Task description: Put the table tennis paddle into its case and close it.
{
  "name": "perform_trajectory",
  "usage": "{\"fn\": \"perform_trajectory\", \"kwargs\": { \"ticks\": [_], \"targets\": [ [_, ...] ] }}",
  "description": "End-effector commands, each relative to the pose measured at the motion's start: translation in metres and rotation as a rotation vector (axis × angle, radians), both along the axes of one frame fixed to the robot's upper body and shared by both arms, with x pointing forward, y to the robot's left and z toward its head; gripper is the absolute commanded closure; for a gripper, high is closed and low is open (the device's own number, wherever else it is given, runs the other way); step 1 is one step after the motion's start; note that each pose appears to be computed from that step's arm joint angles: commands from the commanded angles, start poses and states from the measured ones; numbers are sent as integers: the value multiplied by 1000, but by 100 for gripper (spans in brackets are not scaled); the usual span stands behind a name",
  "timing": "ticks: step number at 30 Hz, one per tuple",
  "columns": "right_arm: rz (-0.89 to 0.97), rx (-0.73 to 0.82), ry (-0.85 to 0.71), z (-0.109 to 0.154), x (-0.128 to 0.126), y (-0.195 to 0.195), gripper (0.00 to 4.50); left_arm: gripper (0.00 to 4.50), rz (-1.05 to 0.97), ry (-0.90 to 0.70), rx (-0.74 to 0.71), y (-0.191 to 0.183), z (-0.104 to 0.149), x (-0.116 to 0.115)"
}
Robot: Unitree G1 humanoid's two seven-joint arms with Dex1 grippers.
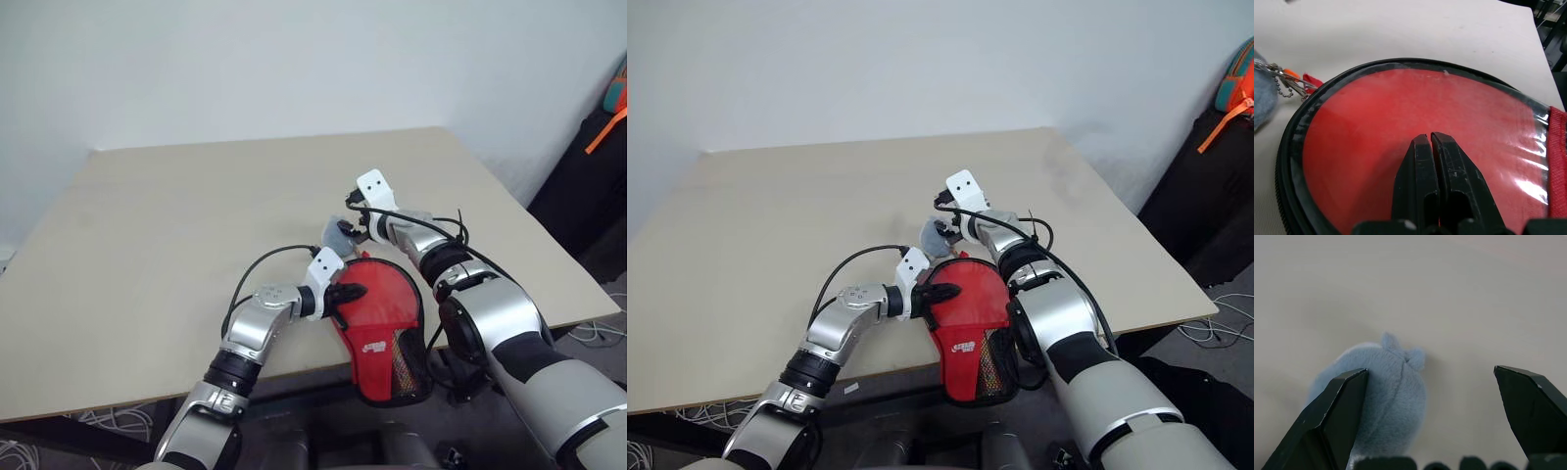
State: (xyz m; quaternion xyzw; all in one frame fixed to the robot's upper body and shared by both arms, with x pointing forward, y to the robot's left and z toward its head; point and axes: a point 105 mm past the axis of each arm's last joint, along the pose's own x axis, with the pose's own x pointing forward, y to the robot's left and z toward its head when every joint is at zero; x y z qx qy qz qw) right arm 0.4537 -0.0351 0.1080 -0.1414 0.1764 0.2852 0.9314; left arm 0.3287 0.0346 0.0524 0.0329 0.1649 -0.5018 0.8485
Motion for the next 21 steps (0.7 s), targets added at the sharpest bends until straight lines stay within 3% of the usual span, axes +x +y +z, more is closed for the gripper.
{"fn": "perform_trajectory", "kwargs": {
  "ticks": [1, 9, 21],
  "targets": [
    [-18, -32, -40, 3, 3, -2, 3, 450, -3, -68, -20, -2, 17, 3],
    [-22, -113, -42, -6, 3, -20, 3, 450, 4, -67, -13, 1, 18, 5],
    [-27, -172, -4, -8, 3, -83, 3, 450, -24, -56, -8, -3, 15, 6]
  ]
}}
